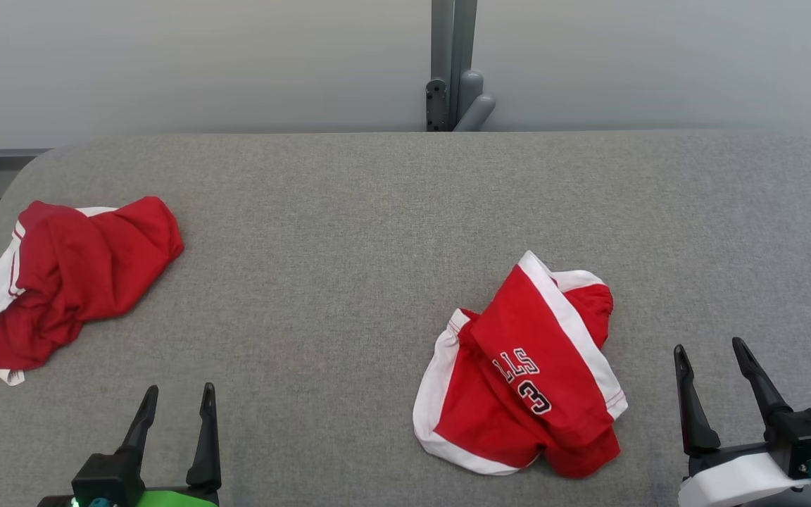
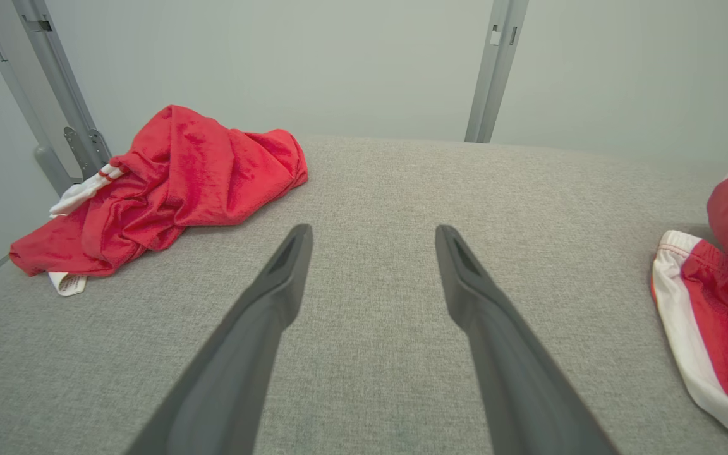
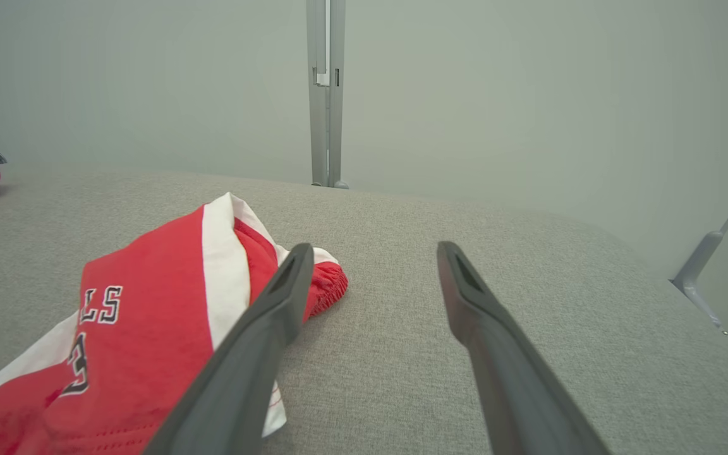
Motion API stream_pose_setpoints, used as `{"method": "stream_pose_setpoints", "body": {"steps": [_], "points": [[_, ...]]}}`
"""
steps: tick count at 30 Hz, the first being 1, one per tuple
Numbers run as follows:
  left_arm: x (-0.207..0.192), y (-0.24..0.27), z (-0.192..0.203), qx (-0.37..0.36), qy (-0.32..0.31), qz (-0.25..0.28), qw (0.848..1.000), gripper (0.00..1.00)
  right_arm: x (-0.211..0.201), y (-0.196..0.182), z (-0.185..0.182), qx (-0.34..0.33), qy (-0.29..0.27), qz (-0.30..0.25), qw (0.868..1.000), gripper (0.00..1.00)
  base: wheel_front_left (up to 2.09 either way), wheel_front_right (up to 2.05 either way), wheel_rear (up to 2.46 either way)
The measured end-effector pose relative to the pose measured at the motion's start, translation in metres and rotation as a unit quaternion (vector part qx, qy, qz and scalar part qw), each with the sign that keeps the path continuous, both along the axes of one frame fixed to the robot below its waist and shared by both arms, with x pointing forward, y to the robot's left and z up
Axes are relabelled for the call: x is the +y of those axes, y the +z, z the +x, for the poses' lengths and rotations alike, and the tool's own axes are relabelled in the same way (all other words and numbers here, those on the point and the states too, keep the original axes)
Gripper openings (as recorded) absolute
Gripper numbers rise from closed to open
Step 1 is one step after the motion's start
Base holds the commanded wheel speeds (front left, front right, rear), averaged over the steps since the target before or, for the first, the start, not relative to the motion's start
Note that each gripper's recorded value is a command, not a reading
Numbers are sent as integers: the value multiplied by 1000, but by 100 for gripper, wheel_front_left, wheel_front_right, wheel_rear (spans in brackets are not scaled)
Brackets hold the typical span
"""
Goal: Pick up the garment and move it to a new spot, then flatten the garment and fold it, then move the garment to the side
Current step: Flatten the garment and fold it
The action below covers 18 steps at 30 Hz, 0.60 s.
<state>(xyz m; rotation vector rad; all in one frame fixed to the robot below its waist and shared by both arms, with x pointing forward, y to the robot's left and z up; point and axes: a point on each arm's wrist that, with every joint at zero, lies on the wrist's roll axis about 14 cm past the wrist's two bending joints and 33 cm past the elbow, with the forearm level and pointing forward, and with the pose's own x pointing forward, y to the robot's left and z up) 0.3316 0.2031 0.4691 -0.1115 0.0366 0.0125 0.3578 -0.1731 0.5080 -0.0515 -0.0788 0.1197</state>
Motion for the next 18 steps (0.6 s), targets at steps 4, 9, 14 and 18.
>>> {"method": "stream_pose_setpoints", "body": {"steps": [4, 9, 14, 18], "points": [[-8, 0, 1, 0, -9, -3, 1000, 100, 1, 0, -1, 1, 1, 1, 1000, 100, 0, 0, 0], [-32, 3, 11, -5, -43, -17, 999, 100, 1, 0, 0, -1, 1, 2, 1000, 100, 0, 0, 0], [-77, 2, 24, -2, -110, -28, 994, 100, -4, 2, -2, -4, -7, 1, 1000, 100, 0, 0, 0], [-118, -1, 34, 6, -174, -26, 984, 100, -13, 4, -6, -6, -21, 1, 1000, 100, 0, 0, 0]]}}
